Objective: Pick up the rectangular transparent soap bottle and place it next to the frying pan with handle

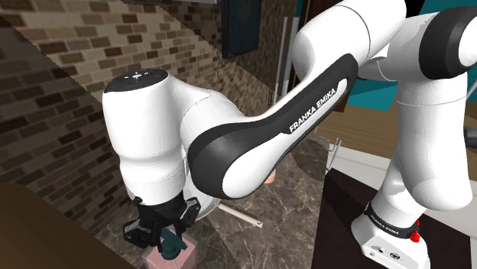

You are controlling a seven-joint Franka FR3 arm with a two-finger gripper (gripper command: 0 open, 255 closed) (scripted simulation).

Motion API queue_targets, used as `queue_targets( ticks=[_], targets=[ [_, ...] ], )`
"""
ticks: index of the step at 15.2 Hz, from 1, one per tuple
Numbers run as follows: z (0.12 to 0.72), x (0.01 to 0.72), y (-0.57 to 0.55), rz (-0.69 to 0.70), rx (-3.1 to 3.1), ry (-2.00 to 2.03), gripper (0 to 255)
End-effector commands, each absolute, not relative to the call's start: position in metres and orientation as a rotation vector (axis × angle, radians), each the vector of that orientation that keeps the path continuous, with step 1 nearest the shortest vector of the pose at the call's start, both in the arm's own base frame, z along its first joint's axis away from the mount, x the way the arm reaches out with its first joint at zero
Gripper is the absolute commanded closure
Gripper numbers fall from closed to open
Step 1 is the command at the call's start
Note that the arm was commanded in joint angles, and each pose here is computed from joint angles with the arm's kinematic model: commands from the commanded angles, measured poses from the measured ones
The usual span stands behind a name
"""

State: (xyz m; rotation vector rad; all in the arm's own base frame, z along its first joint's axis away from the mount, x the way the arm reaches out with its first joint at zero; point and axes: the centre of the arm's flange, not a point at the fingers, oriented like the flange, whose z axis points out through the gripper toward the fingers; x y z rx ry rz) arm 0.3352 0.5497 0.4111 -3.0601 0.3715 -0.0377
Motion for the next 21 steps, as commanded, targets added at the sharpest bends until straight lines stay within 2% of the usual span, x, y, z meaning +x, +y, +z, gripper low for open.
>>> queue_targets(
  ticks=[1,7,8,13,17,21],
  targets=[
    [0.408,0.335,0.549,-0.038,-3.059,0.371,255],
    [0.408,0.335,0.549,-0.038,-3.059,0.371,255],
    [0.408,0.335,0.549,-0.038,-3.059,0.371,0],
    [0.408,0.335,0.549,-0.038,-3.059,0.371,0],
    [0.457,0.333,0.546,-0.038,-3.059,0.371,0],
    [0.457,0.333,0.546,-0.038,-3.059,0.371,0]
  ],
)
